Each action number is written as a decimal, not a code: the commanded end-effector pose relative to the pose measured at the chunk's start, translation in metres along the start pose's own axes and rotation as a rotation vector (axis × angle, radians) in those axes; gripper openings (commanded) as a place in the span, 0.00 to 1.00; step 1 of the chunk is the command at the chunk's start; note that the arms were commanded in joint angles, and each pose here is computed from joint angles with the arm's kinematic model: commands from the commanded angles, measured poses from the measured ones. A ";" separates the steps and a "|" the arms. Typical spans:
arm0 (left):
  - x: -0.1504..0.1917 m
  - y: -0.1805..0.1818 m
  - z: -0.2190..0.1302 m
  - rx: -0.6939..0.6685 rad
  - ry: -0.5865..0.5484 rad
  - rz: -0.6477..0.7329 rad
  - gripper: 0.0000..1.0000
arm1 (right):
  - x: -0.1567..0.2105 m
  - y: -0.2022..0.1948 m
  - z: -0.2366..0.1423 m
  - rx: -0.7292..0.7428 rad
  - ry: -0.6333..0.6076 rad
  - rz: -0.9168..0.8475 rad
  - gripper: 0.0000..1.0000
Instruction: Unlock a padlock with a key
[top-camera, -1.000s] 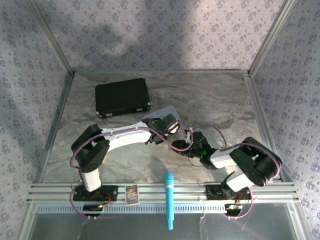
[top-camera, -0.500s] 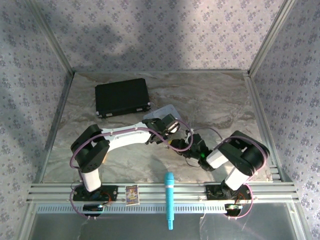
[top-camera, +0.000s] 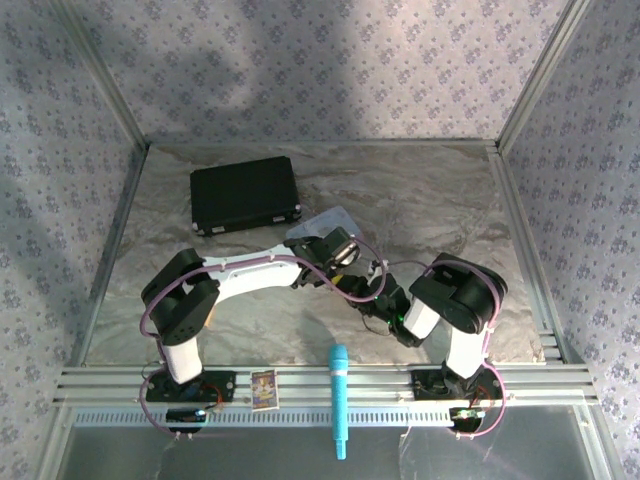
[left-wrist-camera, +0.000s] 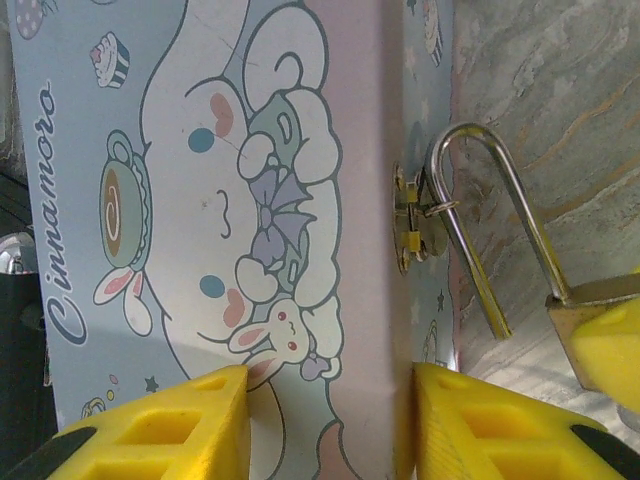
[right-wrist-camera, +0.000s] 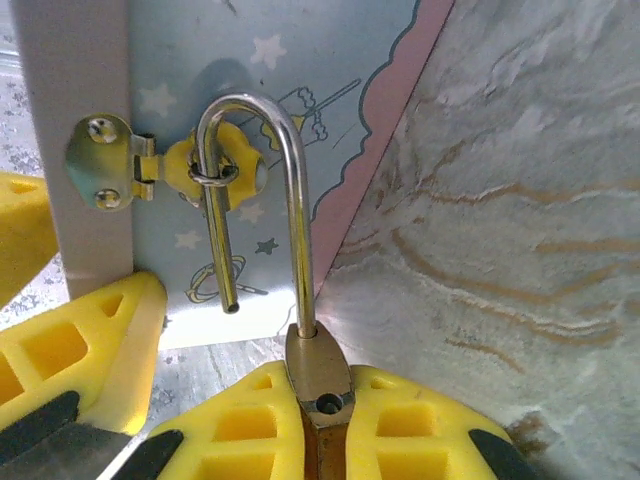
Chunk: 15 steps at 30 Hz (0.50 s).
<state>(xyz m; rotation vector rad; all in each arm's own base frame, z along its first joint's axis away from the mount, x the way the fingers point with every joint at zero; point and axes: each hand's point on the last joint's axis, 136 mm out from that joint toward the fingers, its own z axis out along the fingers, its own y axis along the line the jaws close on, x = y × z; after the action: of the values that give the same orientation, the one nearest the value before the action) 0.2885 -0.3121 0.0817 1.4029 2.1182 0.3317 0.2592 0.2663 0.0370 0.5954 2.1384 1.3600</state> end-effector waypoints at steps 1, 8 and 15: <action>0.062 -0.043 0.015 0.149 0.204 0.099 0.40 | -0.032 0.010 -0.005 -0.042 -0.141 0.020 0.00; 0.065 -0.044 0.016 0.144 0.215 0.103 0.40 | -0.039 0.014 -0.010 -0.036 -0.154 -0.004 0.00; 0.066 -0.042 0.017 0.134 0.219 0.099 0.40 | -0.038 -0.002 -0.011 0.014 -0.116 -0.006 0.00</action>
<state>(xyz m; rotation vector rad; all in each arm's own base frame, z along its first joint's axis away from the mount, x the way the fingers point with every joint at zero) 0.2898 -0.3129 0.0819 1.3908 2.1088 0.3374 0.2770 0.2460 0.0503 0.6503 2.0621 1.3387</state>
